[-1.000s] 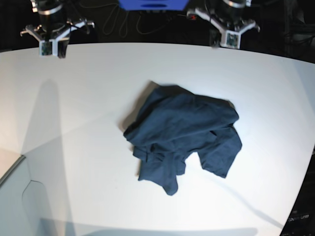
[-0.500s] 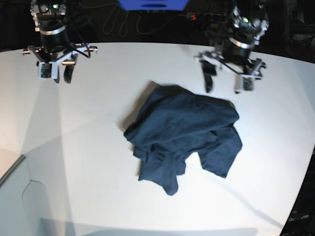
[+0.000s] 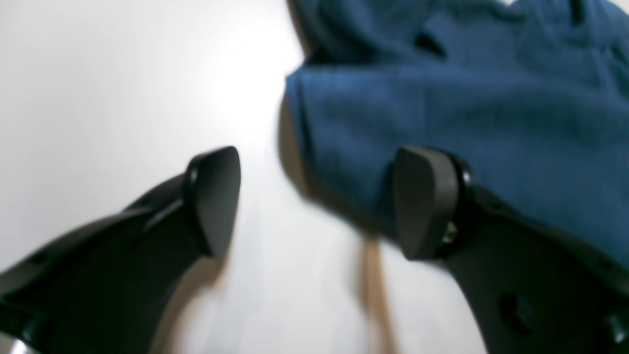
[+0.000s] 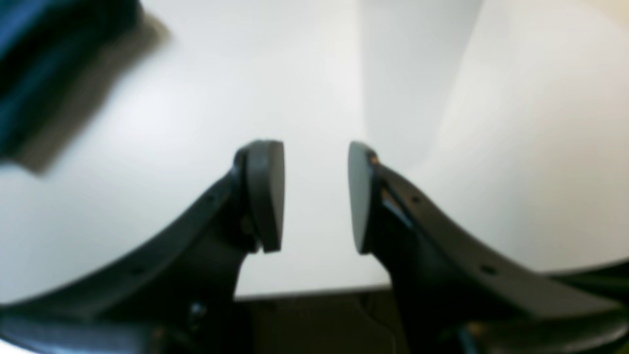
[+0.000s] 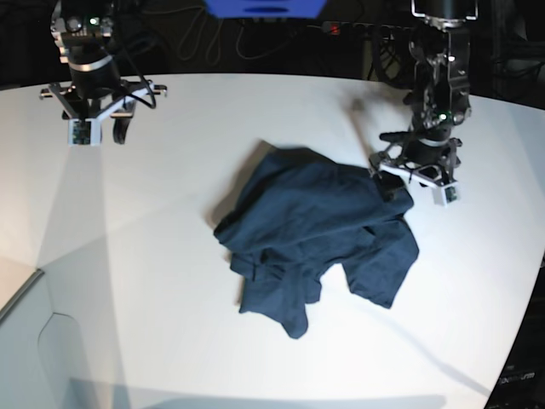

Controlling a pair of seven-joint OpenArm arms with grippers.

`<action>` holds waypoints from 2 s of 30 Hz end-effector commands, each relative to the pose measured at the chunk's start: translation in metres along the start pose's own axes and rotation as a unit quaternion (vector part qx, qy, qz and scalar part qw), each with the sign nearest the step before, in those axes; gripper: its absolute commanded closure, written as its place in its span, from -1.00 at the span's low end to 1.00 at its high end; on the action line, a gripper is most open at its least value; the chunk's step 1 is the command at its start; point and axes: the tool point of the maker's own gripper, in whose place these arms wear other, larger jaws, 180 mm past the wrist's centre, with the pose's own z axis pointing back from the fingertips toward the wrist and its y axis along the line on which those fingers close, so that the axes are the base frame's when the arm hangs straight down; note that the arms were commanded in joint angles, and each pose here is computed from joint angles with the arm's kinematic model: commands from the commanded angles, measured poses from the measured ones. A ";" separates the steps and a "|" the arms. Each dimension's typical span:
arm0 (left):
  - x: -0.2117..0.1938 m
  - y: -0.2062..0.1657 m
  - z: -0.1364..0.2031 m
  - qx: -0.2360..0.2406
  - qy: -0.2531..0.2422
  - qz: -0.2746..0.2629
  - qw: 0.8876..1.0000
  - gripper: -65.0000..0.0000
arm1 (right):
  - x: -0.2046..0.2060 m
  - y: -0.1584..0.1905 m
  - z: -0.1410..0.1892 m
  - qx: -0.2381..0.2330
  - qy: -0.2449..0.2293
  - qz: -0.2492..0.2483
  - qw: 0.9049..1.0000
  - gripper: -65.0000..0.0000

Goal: Layout the t-shirt on the table in an organized manner, then fold the t-shirt properly
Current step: 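Grasp an edge of the navy t-shirt with the left gripper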

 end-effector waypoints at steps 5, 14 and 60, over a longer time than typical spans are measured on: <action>0.016 -0.003 -0.010 -0.003 -0.016 0.002 1.000 -0.42 | 0.009 -0.005 0.001 -0.003 -0.013 0.012 1.000 0.32; 0.010 0.001 -0.021 0.004 -0.003 0.008 1.000 0.82 | 0.010 -0.005 0.000 -0.003 -0.014 0.012 1.000 0.32; 0.007 -0.007 -0.030 0.003 0.004 0.029 1.000 -0.36 | 0.077 0.046 -0.019 0.065 -0.100 0.022 0.993 0.32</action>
